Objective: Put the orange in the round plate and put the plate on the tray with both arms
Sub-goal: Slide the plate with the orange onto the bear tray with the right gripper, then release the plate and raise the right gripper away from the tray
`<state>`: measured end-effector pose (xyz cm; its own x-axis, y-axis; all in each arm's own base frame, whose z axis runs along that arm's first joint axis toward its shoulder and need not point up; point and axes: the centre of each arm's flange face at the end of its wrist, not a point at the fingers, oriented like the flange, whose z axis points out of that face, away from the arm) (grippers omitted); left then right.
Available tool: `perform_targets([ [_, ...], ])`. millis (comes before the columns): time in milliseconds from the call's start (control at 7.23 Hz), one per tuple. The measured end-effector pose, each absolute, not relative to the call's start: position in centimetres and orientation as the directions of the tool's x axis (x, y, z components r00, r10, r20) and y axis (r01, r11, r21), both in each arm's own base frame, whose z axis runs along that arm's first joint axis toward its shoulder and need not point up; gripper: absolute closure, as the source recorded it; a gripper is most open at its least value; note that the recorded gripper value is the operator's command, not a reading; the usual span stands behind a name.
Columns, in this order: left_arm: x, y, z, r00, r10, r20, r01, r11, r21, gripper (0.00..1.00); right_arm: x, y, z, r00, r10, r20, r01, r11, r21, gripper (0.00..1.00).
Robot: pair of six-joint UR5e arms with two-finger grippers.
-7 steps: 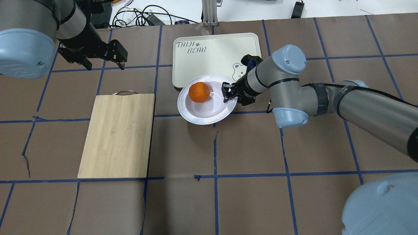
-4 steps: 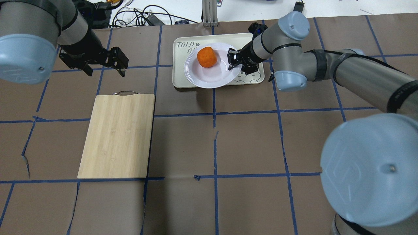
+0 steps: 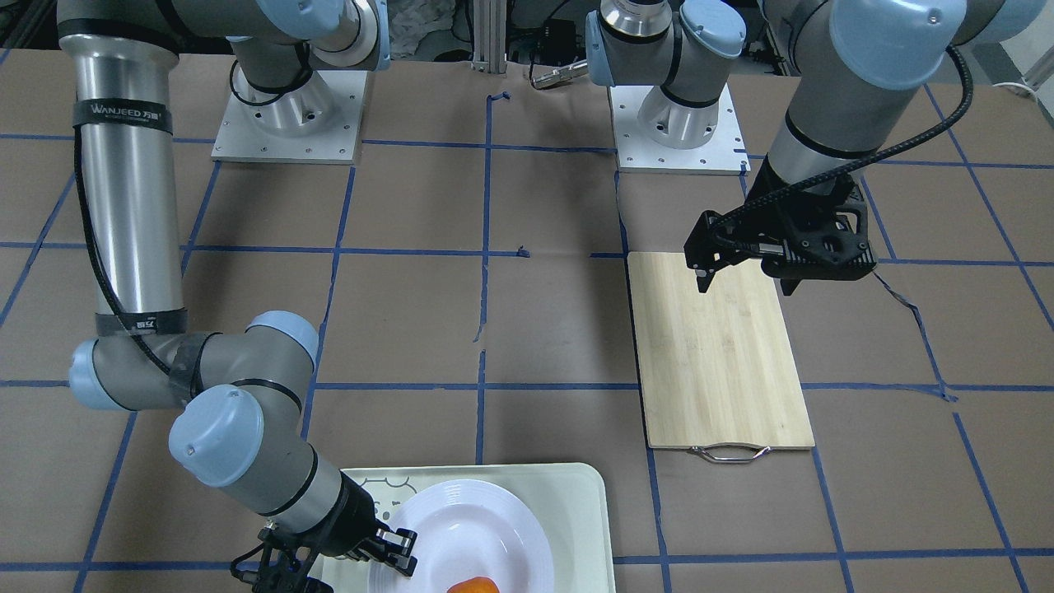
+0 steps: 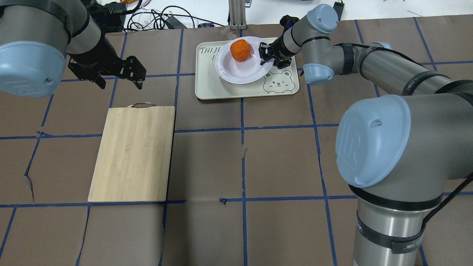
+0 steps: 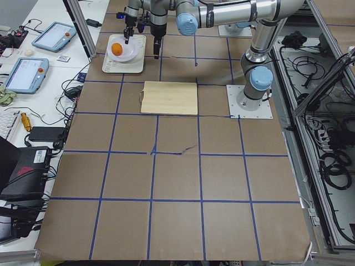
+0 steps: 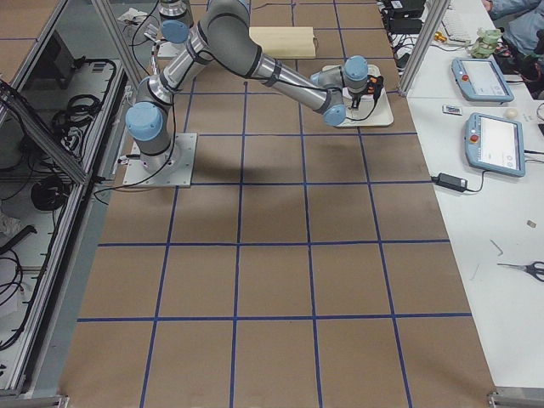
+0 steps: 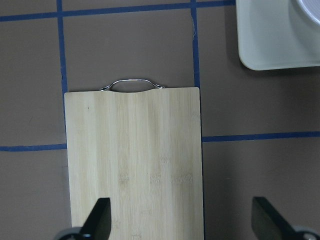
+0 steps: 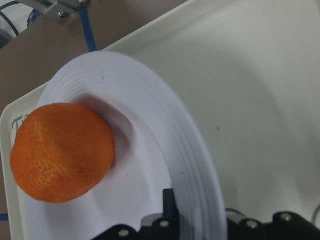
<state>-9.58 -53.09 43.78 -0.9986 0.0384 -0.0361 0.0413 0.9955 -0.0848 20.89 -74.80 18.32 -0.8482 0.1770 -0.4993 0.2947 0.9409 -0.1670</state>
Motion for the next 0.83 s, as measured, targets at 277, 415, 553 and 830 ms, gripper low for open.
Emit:
perform_targets([
  [277, -9.6, -53.0, 43.4, -0.999, 0.039, -0.035, 0.042, 0.996, -0.076, 0.0, 20.5, -74.7, 19.0, -0.852, 0.167, -0.496, 0.288, 0.941, -0.179, 0.02],
  [415, -9.6, -53.0, 43.3, -0.999, 0.039, -0.035, 0.042, 0.996, -0.074, 0.0, 19.3, -74.5, 20.2, -0.859, 0.191, -0.475, 0.298, 0.941, -0.16, 0.02],
  [553, -9.6, -53.0, 43.2, -0.999, 0.039, -0.035, 0.042, 0.996, -0.073, 0.0, 17.4, -73.9, 22.2, -0.874, 0.232, -0.427, 0.304, 0.947, -0.107, 0.01],
  [830, -9.6, -53.0, 43.0, -0.999, 0.04, -0.034, 0.042, 0.997, -0.07, 0.0, 15.4, -70.9, 30.1, -0.916, 0.244, -0.32, 0.278, 0.958, -0.066, 0.0],
])
